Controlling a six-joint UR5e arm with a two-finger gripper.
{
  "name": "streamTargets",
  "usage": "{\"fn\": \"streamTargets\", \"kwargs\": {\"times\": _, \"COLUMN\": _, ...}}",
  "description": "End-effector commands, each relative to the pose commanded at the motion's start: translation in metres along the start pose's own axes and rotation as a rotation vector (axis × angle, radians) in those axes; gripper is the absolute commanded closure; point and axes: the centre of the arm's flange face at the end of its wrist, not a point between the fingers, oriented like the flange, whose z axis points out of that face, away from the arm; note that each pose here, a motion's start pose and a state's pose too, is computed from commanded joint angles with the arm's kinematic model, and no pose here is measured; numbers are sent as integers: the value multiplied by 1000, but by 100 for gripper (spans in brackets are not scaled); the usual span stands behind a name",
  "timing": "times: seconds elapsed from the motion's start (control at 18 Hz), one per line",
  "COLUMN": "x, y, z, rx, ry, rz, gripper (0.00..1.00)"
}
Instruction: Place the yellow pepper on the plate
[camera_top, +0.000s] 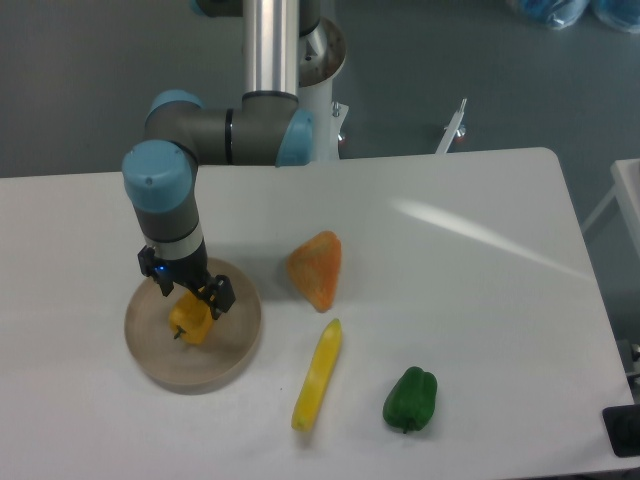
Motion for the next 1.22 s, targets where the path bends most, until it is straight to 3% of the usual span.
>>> {"fn": "streamTargets", "kwargs": {"times": 0.22, "x": -83, "y": 30, "z": -27, "rx": 21, "ry": -53, "rz": -18, "gripper": 0}}
{"fn": "streamTargets", "kwargs": {"times": 0.56, "x": -207, "y": 98, "z": -38, "rx": -14, "ry": -108, "rz": 110, "gripper": 0}}
{"fn": "streamTargets", "kwargs": {"times": 0.78, "x": -259, "y": 129, "z": -50, "rx": -36, "ry": -146, "rz": 165, "gripper": 0}}
{"fn": "streamTargets", "kwargs": {"times": 0.94, "x": -284, "y": 132, "z": -50, "rx": -42, "ry": -163, "rz": 243, "gripper": 0}}
{"fn": "streamTargets", "kwargs": {"times": 1.22, "x": -311, "y": 134, "z": -63, "rx": -31, "ry": -198, "rz": 261, "gripper": 0}}
